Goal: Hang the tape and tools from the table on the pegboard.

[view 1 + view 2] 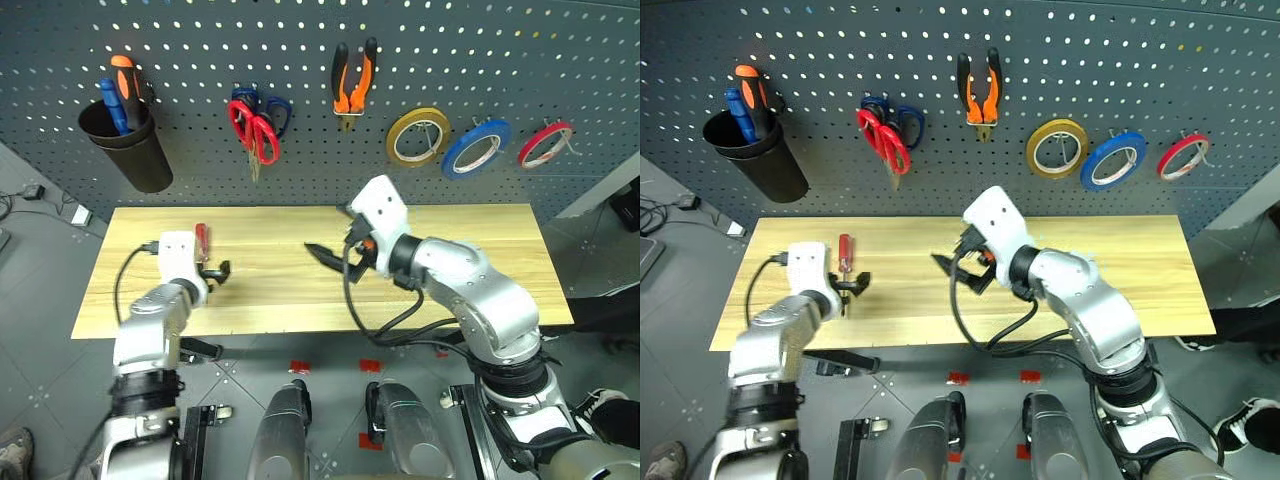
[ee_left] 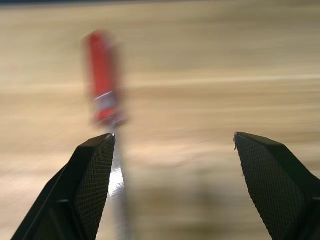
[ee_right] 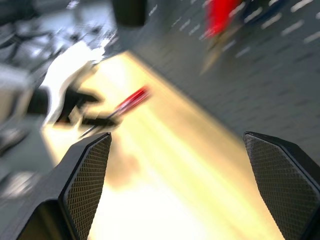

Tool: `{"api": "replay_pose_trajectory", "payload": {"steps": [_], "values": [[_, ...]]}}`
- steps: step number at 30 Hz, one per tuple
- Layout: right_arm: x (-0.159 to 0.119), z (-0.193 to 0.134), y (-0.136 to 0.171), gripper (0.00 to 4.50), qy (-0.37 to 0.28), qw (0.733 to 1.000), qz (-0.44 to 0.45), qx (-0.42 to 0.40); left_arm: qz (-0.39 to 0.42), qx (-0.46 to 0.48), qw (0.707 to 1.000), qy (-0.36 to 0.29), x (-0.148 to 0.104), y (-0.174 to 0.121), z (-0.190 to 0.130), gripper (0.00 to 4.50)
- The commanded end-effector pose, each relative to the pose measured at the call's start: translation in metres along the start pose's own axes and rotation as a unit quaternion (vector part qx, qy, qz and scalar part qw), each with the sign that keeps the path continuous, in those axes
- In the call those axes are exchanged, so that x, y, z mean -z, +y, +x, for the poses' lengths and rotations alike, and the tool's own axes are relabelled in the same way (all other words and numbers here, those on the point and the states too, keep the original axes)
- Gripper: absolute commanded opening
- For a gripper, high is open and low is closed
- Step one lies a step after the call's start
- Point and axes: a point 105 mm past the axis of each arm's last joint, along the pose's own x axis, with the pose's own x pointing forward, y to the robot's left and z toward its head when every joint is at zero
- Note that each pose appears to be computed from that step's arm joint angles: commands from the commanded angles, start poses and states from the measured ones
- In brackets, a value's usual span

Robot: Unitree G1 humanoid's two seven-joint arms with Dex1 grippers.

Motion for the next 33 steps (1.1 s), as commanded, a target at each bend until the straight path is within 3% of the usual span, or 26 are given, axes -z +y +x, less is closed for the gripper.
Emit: {"api": "replay_pose_trajectory", "payload": {"steps": [1,11,19,23,30,33], "values": [[-0.023,0.003,0.019,4.5,-0.021,0.999,-0.015,-0.034,0.008,-0.003,1.0,-0.003,-0.009,0.01,0.007,4.0],[-0.043,0.019,0.022,4.5,-0.029,0.999,-0.02,-0.04,-0.061,0.003,0.997,0.044,-0.013,0.014,0.036,4.0],[-0.043,0.019,0.024,4.5,-0.024,0.998,-0.022,-0.045,-0.085,-0.009,0.995,0.051,-0.021,0.026,0.045,4.0],[-0.041,0.017,0.021,4.5,-0.018,0.999,-0.028,-0.042,-0.065,-0.001,0.996,0.059,-0.017,0.028,0.045,3.16],[-0.045,0.015,0.016,4.5,-0.026,0.997,-0.055,-0.042,-0.011,0.035,0.997,0.066,-0.003,0.033,0.037,1.0],[-0.054,0.012,0.02,4.5,-0.063,0.992,-0.098,-0.051,0.013,0.053,0.997,0.06,0.001,0.036,0.031,0.88]]}}
